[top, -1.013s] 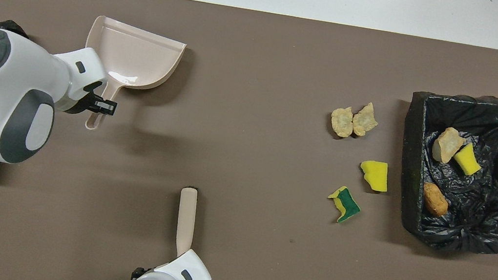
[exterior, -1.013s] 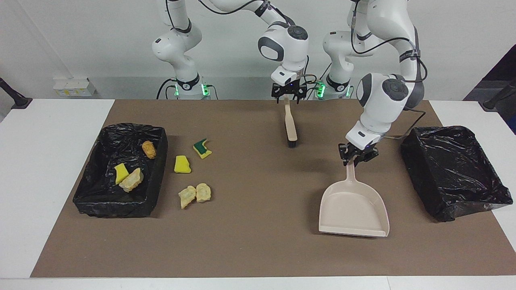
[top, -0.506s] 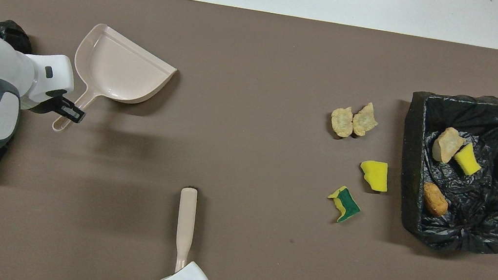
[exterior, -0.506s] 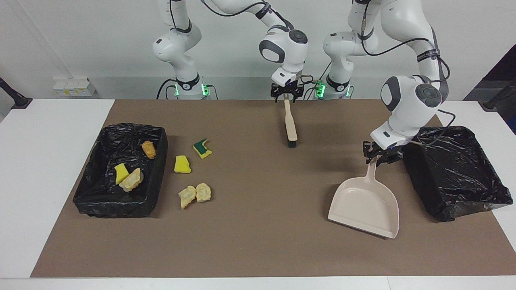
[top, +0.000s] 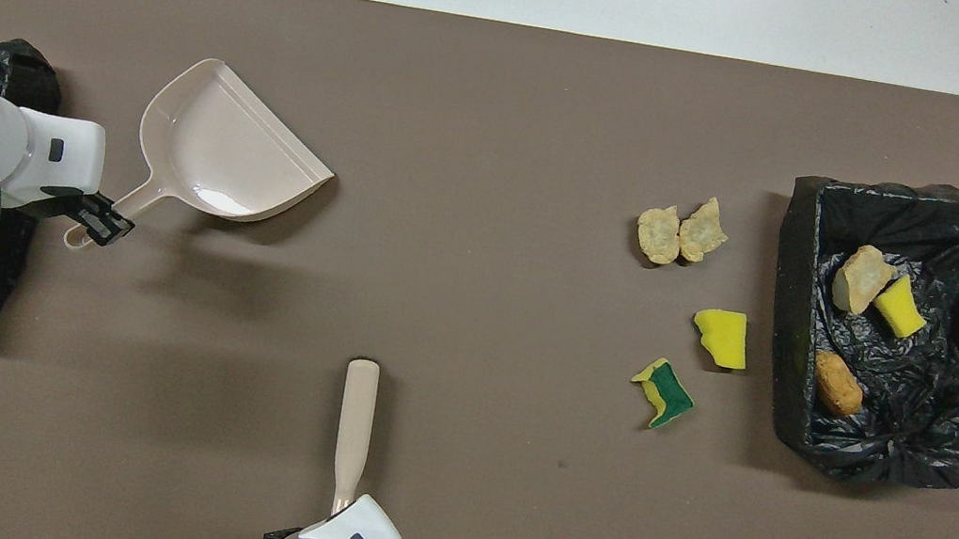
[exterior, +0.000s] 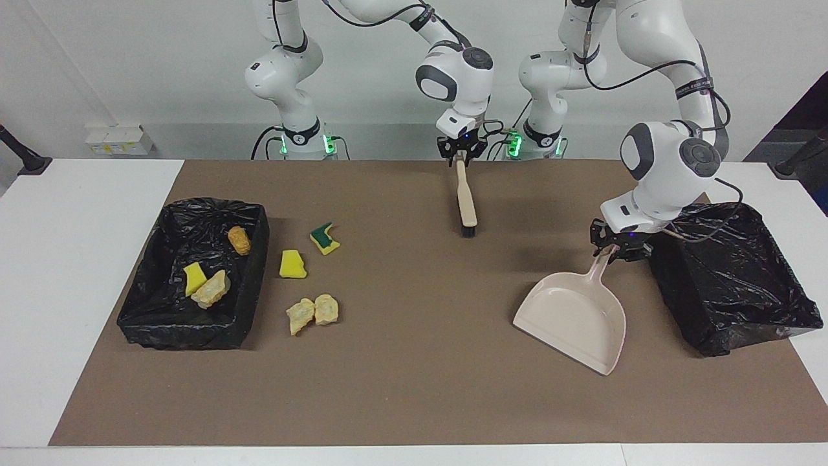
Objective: Sweep and dump trash in bin
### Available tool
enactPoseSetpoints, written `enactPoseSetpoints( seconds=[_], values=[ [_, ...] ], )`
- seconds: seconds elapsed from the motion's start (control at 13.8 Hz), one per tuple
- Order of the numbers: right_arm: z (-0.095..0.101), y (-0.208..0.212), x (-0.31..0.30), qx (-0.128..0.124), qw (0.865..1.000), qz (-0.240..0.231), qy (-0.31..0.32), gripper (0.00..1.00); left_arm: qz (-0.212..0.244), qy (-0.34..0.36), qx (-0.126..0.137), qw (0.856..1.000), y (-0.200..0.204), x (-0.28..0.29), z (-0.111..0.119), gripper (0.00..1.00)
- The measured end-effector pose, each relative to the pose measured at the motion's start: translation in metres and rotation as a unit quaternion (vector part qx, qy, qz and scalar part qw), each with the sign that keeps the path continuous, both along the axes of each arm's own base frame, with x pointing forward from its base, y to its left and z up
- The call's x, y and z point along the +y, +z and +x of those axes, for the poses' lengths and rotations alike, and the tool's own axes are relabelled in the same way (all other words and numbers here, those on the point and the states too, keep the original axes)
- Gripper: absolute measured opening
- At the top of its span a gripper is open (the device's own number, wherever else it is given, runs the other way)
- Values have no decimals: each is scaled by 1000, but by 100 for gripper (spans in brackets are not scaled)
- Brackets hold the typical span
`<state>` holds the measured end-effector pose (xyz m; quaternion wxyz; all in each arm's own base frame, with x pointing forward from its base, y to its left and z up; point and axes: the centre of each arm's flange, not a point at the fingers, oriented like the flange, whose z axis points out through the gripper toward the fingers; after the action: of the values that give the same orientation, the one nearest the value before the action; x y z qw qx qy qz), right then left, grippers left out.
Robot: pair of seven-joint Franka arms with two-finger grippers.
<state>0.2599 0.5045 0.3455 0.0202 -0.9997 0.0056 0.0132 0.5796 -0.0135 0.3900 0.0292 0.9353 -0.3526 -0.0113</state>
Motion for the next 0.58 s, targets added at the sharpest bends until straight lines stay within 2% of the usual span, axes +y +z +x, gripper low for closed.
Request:
enactPoseSetpoints(
  seconds=[0.22, 0.36, 0.58],
  values=[
    [12, 2, -5, -2, 1000, 3, -11, 26, 0, -5, -13, 1000, 12, -1, 9, 32],
    [33, 6, -14, -5, 999, 7, -31, 26, 1, -23, -15, 1000, 13, -2, 12, 32],
    [78, 32, -45, -15, 997, 13, -79, 26, -1, -69, -14, 997, 10, -6, 14, 32]
  ],
)
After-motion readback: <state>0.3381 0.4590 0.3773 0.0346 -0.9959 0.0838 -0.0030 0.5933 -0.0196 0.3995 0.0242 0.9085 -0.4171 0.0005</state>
